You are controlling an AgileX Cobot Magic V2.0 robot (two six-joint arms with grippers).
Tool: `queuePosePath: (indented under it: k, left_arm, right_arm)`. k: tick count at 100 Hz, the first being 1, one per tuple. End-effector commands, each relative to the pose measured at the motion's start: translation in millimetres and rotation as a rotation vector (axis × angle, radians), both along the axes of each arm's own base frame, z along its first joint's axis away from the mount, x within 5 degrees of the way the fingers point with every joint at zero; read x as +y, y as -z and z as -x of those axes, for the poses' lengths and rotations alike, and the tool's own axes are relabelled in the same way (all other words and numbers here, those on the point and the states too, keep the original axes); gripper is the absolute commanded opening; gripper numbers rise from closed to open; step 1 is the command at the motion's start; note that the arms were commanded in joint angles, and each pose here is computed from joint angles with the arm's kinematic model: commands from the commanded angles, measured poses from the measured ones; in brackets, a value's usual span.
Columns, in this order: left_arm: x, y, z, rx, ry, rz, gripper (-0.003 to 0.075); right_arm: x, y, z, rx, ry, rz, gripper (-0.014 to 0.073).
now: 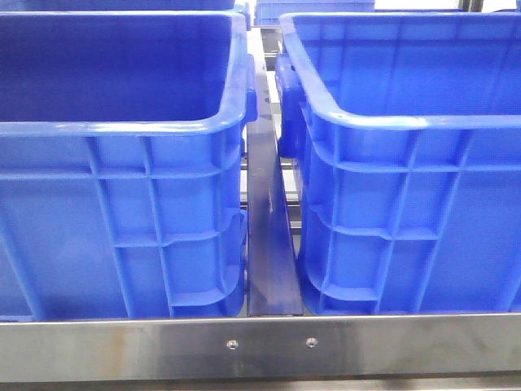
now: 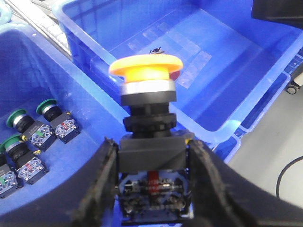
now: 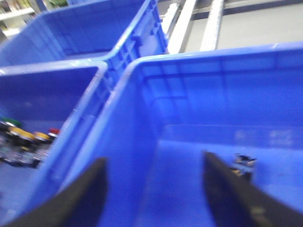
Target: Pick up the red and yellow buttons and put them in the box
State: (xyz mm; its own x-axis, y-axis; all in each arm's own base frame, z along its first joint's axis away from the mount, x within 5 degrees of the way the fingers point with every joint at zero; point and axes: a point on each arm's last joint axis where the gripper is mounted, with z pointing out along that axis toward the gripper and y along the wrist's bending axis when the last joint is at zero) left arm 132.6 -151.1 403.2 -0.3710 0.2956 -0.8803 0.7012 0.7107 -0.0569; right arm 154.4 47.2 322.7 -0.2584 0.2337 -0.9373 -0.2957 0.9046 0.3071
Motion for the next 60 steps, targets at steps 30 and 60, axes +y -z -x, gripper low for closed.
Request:
queuePosePath:
  k: [30,60]
  left_arm:
    - [1,-18,3,-0.071,0.013,0.095,-0.0019]
    - [0,-18,3,-0.066,0.014,0.1,-0.0019]
  right_arm:
    - [31,-40,-7,0.064,-0.311,-0.32,0.0601]
    - [78,-49,-52,0.231,-0.679,-0.446,0.0601]
